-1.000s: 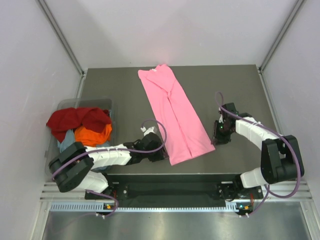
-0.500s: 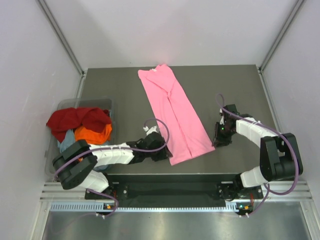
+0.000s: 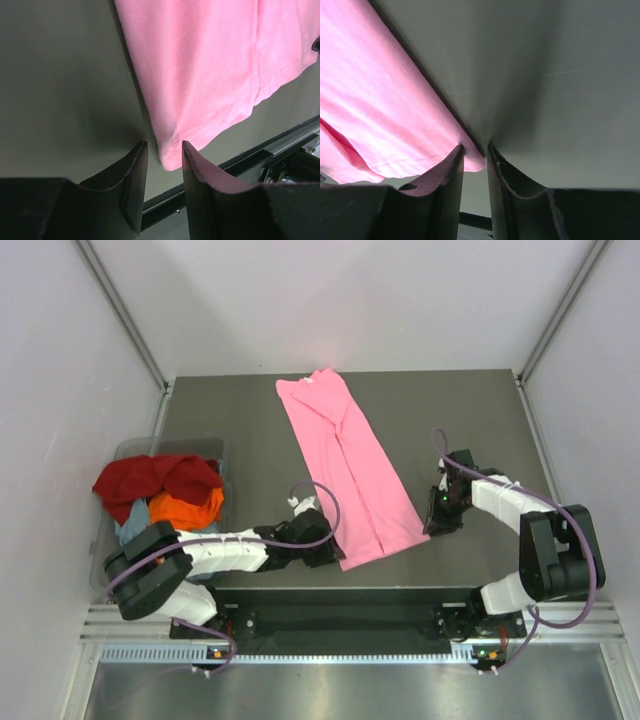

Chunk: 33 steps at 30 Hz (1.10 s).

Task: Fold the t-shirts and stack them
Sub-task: Fold the tshirt

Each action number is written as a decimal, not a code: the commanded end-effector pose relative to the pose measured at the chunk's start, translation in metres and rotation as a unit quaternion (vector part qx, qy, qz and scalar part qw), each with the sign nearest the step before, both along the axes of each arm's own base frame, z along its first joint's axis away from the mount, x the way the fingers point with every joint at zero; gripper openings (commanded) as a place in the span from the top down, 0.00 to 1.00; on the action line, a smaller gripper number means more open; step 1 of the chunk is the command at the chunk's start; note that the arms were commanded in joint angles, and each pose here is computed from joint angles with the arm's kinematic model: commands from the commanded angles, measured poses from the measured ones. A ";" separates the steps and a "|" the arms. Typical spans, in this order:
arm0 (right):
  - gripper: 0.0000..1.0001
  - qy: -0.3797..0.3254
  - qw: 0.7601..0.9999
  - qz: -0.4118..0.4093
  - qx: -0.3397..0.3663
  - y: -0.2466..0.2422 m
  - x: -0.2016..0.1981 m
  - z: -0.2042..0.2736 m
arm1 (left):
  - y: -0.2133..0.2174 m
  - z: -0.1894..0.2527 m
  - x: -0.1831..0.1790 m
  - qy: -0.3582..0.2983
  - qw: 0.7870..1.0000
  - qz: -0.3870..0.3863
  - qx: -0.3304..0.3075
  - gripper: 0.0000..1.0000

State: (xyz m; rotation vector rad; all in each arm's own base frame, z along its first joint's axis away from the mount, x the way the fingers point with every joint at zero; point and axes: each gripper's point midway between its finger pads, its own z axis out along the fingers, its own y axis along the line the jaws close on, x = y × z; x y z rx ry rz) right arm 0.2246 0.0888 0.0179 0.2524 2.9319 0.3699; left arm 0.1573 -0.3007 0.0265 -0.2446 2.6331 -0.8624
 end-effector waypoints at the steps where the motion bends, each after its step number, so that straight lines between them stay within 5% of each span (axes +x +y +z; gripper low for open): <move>1: 0.74 0.001 1.000 -0.010 0.010 0.001 0.000 -0.002 | 0.019 -0.007 -0.008 0.004 0.999 0.009 0.034 0.60; 10: 0.76 0.000 1.000 -0.009 0.013 0.002 -0.002 -0.003 | 0.011 -0.015 -0.013 0.018 1.000 0.005 0.024 0.64; 16: 0.84 -0.001 1.000 -0.019 0.012 0.001 -0.007 -0.002 | 0.001 -0.007 -0.009 0.005 1.000 0.000 0.006 0.89; 17: 0.86 -0.003 1.000 -0.020 0.012 0.001 -0.007 -0.003 | 0.001 -0.007 -0.008 0.006 1.000 0.002 0.006 0.99; 23: 0.99 -0.010 0.999 -0.029 0.037 0.011 -0.019 -0.006 | 0.011 -0.011 -0.012 0.014 0.999 0.005 0.031 1.00; 33: 1.00 -0.040 0.996 -0.035 0.065 0.056 -0.047 0.009 | 0.057 0.014 -0.020 -0.015 0.996 0.010 0.087 1.00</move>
